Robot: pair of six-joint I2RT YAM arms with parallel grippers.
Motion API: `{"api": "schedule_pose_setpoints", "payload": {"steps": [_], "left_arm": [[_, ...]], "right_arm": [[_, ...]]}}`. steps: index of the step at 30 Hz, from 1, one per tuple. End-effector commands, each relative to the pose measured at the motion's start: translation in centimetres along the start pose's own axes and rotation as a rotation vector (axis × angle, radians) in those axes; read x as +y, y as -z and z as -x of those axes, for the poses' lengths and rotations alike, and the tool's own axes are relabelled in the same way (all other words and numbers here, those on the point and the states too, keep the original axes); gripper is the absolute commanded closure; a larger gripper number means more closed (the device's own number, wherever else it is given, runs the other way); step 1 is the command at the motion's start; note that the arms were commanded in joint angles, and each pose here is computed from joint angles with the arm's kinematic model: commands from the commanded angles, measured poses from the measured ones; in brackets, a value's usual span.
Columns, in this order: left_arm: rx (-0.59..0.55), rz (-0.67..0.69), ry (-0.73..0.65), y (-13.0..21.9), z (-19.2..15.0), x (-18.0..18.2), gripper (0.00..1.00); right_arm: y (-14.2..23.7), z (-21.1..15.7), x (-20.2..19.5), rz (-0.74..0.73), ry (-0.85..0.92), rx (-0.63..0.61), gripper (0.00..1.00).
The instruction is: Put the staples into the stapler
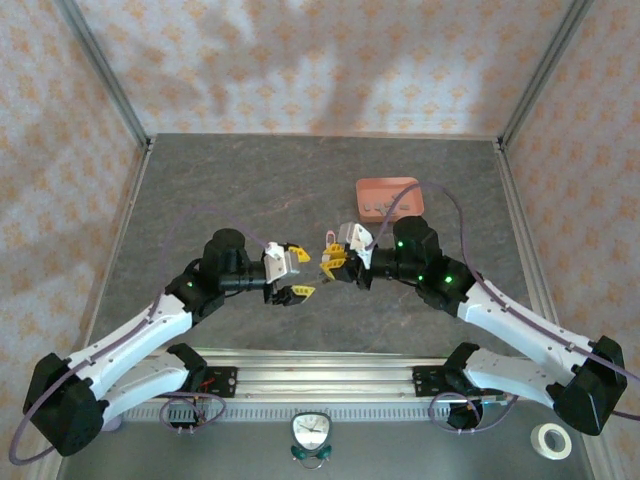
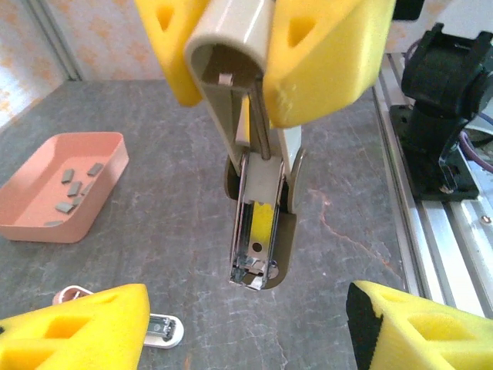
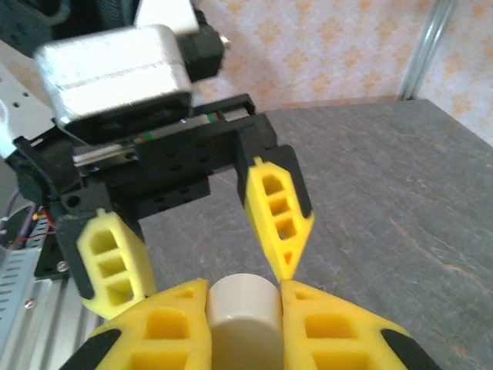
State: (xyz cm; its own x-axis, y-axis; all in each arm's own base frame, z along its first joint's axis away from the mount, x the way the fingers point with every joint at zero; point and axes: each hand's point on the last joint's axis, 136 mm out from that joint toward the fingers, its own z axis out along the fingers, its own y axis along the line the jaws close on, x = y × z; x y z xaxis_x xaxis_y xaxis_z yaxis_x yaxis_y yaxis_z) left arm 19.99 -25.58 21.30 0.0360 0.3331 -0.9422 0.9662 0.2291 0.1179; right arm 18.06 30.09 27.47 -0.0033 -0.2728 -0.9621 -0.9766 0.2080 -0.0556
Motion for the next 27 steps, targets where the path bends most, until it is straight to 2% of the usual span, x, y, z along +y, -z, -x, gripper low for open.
{"api": "schedule_pose_setpoints", "payload": {"steps": [1,14,27], "left_arm": [[-0.05,-0.061,-0.043,-0.1,1.7,-0.7,0.31],[-0.095,-0.105,-0.019,-0.7,2.7,-0.7,0.31],[-0.141,-0.146,0.008,-1.7,4.2,-0.5,0.42]], "right_arm": [[0.4,2.3,0.7,0.054,0.04,-0.047,1.0],[-0.1,3.3,0.9,0.094,0.031,-0.064,1.0],[-0.6,3.5,0.7,0.098,0.014,-0.08,1.0]]}}
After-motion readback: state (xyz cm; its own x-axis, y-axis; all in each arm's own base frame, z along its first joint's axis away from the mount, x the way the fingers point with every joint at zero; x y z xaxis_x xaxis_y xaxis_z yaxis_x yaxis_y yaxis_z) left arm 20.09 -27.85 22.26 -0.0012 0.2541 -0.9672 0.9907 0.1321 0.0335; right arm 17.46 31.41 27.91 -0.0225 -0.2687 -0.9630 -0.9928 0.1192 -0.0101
